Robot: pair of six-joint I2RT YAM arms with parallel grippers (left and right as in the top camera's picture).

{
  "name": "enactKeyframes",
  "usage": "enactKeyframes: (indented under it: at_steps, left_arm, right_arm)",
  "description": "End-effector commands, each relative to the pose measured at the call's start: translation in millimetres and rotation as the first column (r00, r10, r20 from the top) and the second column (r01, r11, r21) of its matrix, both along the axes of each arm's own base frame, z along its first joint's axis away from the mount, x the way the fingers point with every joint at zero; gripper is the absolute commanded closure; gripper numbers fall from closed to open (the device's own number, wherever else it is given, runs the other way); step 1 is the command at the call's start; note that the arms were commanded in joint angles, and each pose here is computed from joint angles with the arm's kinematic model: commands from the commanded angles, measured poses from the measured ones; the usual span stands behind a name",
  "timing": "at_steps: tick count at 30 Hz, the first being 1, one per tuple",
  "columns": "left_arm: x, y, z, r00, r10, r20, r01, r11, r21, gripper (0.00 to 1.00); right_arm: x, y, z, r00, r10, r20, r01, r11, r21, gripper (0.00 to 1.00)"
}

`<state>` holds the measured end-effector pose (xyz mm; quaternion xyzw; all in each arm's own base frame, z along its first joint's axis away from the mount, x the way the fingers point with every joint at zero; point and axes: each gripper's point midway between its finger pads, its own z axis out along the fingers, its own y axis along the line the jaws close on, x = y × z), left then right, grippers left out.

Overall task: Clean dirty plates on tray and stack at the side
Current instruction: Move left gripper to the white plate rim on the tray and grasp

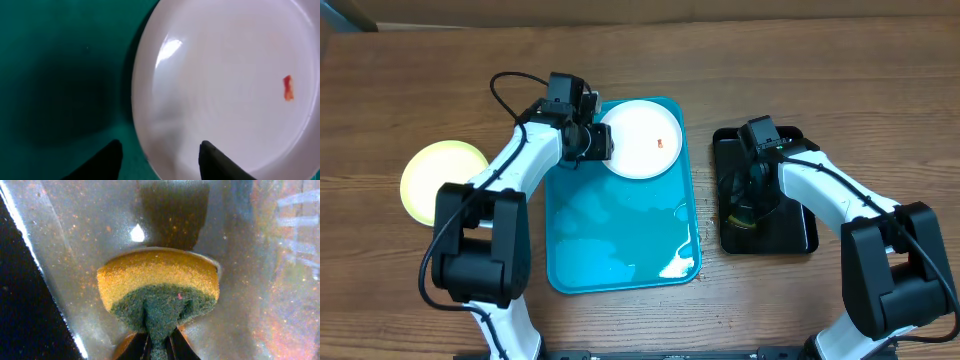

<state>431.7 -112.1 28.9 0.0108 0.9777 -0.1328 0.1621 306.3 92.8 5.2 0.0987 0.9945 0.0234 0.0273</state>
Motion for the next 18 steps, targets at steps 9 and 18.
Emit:
enactKeyframes:
  at_steps: [9, 18]
  left_arm:
    - [-14.6, 1.1, -20.7, 0.996, 0.000, -0.092, 0.001, 1.000, 0.007, 0.96]
    - [-78.2, 31.7, -14.6, 0.943, 0.076, -0.324, -0.024, 0.986, 0.162, 0.96]
  right_arm:
    - [-13.0, -3.5, -5.6, 0.999, 0.006, -0.040, -0.007, 1.000, -0.009, 0.91]
    - [-14.4, -3.9, -5.6, 0.999, 0.006, -0.046, -0.007, 1.000, -0.010, 0.91]
